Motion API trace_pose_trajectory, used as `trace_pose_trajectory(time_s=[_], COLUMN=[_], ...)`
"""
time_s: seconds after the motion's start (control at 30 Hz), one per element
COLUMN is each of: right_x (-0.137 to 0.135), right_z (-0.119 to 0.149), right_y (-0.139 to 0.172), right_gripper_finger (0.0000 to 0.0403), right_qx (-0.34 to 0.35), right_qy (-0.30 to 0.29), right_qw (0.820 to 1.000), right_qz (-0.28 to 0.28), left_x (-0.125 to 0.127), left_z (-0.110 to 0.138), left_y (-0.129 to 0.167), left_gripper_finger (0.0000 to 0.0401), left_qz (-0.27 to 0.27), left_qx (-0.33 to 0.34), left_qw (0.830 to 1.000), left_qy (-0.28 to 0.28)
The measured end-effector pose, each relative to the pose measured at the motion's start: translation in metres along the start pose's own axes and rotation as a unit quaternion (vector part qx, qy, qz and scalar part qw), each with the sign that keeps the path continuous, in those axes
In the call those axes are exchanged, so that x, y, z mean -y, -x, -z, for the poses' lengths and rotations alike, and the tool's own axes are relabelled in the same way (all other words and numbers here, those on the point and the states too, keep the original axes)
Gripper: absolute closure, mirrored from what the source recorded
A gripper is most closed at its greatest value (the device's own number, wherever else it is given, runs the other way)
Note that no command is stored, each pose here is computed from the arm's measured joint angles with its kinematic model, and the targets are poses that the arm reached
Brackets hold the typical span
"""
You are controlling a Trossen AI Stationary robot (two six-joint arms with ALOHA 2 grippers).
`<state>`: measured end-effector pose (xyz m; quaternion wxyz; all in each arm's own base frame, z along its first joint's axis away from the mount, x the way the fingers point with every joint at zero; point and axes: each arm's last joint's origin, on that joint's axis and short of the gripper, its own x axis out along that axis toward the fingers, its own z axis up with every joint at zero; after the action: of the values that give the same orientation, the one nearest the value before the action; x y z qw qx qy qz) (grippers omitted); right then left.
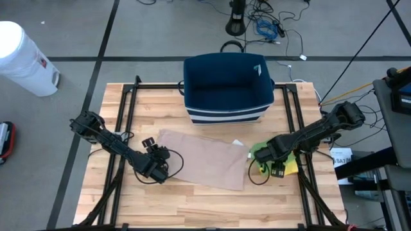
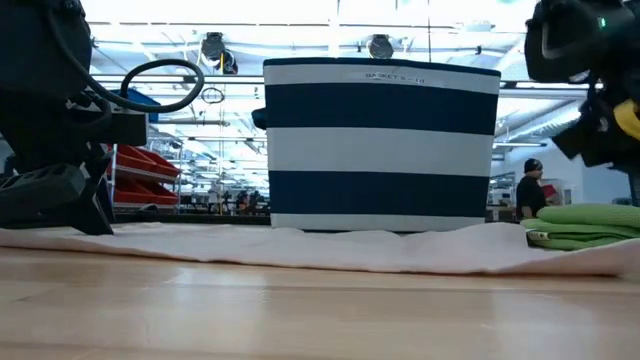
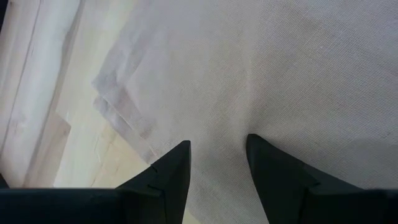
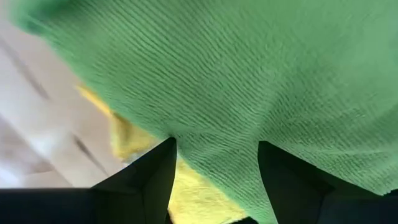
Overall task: Fold towel
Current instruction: Fold the light brown towel
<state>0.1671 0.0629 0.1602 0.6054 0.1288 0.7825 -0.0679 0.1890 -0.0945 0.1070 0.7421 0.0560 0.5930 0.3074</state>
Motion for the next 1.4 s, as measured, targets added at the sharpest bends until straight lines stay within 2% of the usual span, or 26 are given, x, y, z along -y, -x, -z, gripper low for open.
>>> trace_pose_trajectory(time_s=[0.13, 0.27, 0.4, 0.63, 0.83, 1.1, 1.23, 1.4], right_x=[-0.003, -0.007, -0.015, -0.029, -0.038, -0.079, -0.097, -0.112], right_z=[0.000, -0.006, -0.016, -0.031, -0.037, -0.046, -0.053, -0.060], right_y=[0.019, 0.034, 0.041, 0.049, 0.050, 0.035, 0.015, -0.005], right_gripper_finger=[0.0191, 0.0191, 0.0191, 0.0191, 0.0191, 0.0191, 0.0198, 0.0227], right_qx=[0.049, 0.138, 0.216, 0.312, 0.343, 0.385, 0.382, 0.394], right_qy=[-0.004, 0.013, 0.060, 0.171, 0.196, 0.276, 0.306, 0.320], right_qw=[0.999, 0.990, 0.974, 0.933, 0.916, 0.874, 0.866, 0.858], right_qz=[-0.016, -0.018, -0.041, -0.062, -0.075, -0.103, -0.100, -0.079], left_x=[0.000, 0.000, 0.001, 0.000, -0.002, -0.004, -0.004, -0.001], left_z=[0.000, 0.000, -0.001, -0.001, -0.008, -0.015, -0.016, -0.025], left_y=[0.000, 0.000, 0.001, 0.001, 0.014, 0.023, 0.024, 0.032], left_gripper_finger=[0.0229, 0.0229, 0.0229, 0.0229, 0.0229, 0.0229, 0.0229, 0.0229], left_qz=[0.000, 0.000, 0.001, 0.000, -0.030, -0.057, -0.059, -0.052], left_qx=[0.000, 0.000, 0.000, -0.001, -0.020, 0.006, 0.009, 0.033], left_qw=[1.000, 1.000, 1.000, 1.000, 0.999, 0.997, 0.997, 0.998], left_qy=[0.000, 0.000, -0.001, -0.002, -0.024, -0.042, -0.042, -0.033])
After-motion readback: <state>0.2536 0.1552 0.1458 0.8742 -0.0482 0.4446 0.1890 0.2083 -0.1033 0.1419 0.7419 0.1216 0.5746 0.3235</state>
